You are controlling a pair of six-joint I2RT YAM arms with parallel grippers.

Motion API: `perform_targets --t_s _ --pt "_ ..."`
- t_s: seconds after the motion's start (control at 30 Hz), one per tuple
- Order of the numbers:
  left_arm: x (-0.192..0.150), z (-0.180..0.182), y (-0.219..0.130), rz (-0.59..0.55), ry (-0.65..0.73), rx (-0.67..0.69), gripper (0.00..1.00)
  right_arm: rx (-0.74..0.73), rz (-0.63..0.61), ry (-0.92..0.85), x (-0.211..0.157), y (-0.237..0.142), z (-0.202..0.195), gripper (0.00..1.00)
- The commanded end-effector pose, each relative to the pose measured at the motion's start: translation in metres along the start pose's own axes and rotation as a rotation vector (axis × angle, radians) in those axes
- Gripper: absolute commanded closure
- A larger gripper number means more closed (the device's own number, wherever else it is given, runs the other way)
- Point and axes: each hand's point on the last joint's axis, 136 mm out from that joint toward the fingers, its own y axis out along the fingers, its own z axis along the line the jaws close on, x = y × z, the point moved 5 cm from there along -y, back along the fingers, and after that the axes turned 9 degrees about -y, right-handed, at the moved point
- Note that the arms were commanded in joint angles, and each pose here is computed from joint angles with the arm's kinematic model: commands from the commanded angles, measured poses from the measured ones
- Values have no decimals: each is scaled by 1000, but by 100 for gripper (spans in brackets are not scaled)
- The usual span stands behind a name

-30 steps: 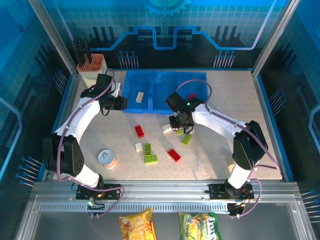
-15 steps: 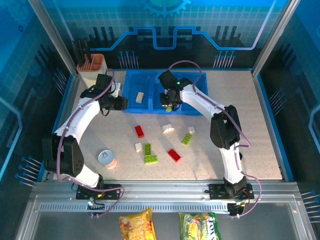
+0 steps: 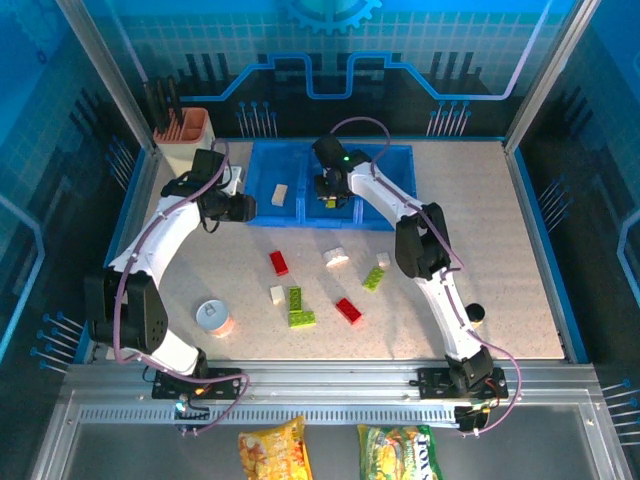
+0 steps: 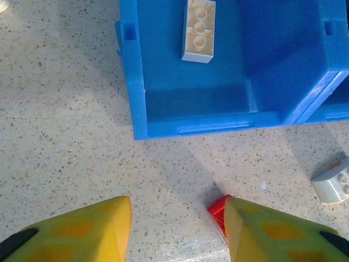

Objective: Sort the legos into containers by color
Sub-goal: Place the lego in the container, then pick up the lego from the bottom-center of the table.

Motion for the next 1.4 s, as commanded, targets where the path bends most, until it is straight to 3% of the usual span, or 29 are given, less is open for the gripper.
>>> perform_targets --t_s 0.0,0.43,0.53,0.67,1.0,1.37 --pt "0 -1 -6 -13 -2 -23 51 -18 -12 3 6 9 -8 77" --pt "-1 -1 -2 -5 -7 -24 51 -33 -20 1 6 32 -12 74" --pt "-2 -1 -1 -2 -7 -25 51 -41 -29 -7 10 28 -13 68" --pt "-2 -1 -1 0 -9 -28 51 -38 -46 -18 18 16 -13 61" --pt "-3 -2 -1 6 -11 -33 51 -28 -100 -54 31 -40 -10 60" --pt "-2 -4 -1 12 -14 -40 51 15 -73 -106 6 -91 1 61"
